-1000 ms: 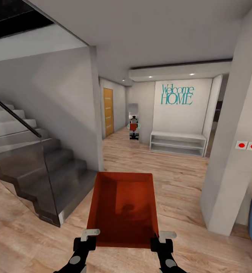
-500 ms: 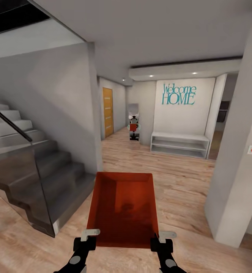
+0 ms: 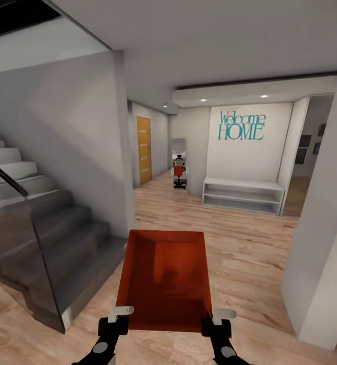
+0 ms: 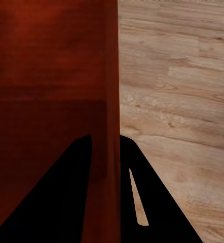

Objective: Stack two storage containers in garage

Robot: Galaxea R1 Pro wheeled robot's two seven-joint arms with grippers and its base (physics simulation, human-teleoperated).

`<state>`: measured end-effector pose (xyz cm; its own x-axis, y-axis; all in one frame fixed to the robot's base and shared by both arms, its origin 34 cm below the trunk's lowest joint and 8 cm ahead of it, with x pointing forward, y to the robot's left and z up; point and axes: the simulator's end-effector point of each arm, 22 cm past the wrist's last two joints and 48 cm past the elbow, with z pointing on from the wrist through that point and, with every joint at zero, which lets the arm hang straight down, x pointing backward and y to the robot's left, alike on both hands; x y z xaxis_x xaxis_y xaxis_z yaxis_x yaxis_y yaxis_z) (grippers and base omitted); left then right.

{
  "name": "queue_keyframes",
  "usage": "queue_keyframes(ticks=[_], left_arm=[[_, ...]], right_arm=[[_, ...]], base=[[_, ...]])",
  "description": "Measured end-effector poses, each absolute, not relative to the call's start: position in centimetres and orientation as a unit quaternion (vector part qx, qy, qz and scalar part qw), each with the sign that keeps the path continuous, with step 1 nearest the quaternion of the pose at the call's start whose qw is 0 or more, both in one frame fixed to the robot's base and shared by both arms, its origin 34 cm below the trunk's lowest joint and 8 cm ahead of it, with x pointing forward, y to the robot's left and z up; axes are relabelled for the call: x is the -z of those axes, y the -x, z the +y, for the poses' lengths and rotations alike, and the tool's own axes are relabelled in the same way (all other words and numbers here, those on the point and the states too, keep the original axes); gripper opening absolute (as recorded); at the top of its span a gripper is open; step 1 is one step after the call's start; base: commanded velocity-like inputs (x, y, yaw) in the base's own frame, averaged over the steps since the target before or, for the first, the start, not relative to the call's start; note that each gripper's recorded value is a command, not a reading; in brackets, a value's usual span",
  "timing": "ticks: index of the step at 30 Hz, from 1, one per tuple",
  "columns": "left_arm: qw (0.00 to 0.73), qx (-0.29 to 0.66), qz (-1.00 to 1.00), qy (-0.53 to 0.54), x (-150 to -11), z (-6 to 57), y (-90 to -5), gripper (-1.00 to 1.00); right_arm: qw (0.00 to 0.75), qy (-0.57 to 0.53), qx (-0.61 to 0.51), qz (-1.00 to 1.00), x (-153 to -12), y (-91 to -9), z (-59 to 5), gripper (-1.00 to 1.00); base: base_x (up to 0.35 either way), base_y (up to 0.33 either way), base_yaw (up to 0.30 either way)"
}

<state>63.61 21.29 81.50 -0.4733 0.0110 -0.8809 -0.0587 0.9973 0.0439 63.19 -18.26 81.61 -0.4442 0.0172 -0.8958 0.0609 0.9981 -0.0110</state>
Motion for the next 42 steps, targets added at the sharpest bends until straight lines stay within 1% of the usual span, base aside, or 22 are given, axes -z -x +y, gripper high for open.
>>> queue_keyframes(ticks=[42], left_arm=[[0.513, -0.034, 0.858, 0.014, -81.5, 21.29, -63.61, -1.0]], right_arm=[[0.527, -0.023, 0.021, 0.849, -81.6, -63.19, -18.27, -1.0]], base=[[0.323, 0.0, 0.0]])
